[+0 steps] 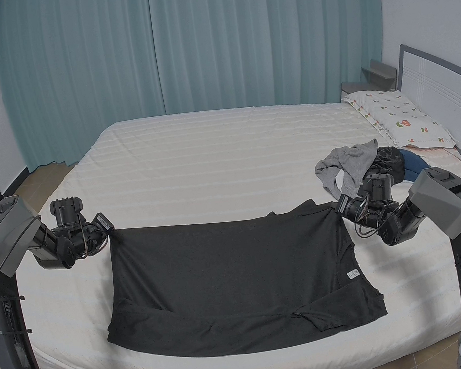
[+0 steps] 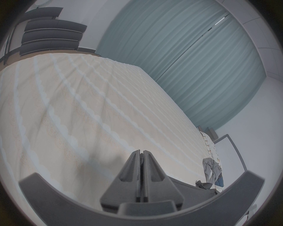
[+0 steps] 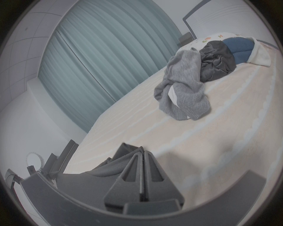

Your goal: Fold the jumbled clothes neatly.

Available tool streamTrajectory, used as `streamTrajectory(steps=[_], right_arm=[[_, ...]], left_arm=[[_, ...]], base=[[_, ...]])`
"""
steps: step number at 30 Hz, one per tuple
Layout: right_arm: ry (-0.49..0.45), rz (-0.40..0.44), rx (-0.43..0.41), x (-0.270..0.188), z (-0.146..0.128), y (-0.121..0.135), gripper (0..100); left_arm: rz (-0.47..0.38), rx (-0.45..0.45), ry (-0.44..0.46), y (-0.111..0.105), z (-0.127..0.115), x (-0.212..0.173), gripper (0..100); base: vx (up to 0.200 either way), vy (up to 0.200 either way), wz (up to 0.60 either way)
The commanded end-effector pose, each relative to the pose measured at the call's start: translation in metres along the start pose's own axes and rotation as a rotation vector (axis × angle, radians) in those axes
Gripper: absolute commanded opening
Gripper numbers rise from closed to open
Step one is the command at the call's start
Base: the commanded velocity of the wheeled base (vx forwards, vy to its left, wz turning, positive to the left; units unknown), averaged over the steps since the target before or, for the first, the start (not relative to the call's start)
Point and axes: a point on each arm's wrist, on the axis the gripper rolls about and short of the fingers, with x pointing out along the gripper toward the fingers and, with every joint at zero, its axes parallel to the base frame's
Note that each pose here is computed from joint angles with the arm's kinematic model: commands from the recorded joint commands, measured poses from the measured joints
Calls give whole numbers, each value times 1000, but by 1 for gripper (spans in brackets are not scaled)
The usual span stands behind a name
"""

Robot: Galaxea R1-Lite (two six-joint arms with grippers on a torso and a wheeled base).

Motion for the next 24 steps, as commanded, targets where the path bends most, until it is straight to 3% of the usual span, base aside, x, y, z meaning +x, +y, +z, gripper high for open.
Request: streamTrajectory(steps=[1, 6, 18, 24], right_arm=[[-66, 8, 33, 1, 10, 4, 0], [-111, 28, 51, 0, 13, 6, 0], [-81, -7, 48, -3, 5, -4, 0], [-120, 4, 45, -3, 11, 0, 0]], left_arm=[[2, -1, 3, 0, 0, -1, 0], [-6, -7, -8, -2, 4, -3, 0], [4, -1, 11, 1, -3, -1, 0], [3, -2, 0, 0, -1, 1, 0]], base=[[0, 0, 0], [0, 0, 0], [0, 0, 0], [0, 0, 0]])
